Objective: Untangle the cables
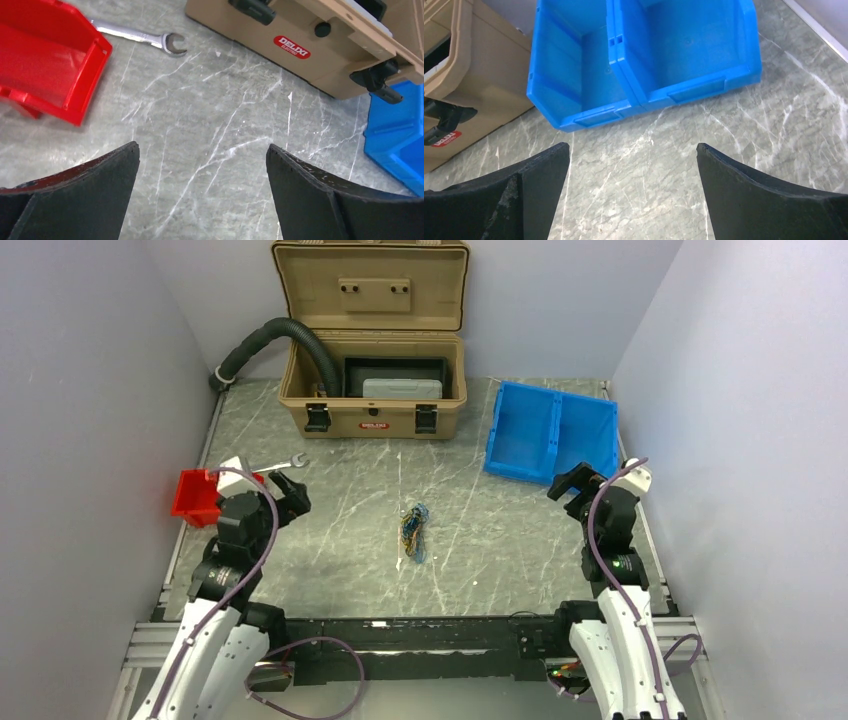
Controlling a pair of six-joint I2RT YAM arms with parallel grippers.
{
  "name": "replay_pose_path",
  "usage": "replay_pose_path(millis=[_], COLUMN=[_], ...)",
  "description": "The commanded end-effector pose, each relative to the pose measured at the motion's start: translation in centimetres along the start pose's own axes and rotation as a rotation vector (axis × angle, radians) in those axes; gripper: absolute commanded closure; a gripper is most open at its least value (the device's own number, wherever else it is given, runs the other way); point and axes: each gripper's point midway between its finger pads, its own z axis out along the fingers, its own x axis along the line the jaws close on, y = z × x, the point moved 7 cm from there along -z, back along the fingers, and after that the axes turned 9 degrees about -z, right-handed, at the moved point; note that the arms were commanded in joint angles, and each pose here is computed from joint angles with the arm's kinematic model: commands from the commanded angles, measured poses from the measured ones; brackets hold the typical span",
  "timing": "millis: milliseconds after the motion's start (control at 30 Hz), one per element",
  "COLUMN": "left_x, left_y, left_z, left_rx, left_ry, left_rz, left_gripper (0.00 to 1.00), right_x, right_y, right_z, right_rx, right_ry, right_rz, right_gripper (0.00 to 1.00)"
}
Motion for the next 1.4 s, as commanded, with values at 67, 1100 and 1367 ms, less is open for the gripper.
replay_pose_path(millis=[67,1100,1367], left_x=[-0.7,-9.3,-10.7], left_y=[-0.8,-16.0,-18.4], left_z=[-0.5,1.3,3.0], left_rx=[-0.004,0.724,0.793], left_ry=[-0.101,-0.588,-0.569], left_rz=[-0.099,0.198,0.199], left_gripper=[0.01,0.25,0.31], right_x=[0.4,5.5,6.2], right_y=[0.9,-4.3,-4.7], right_z=[-0.2,-1.4,-1.3], right_rx=[0.015,0.256,0.277], right_ry=[-0.009,0.588,0.61], right_rz=[0.04,-0.08,-0.091], right_gripper=[0.0,0.03,0.04])
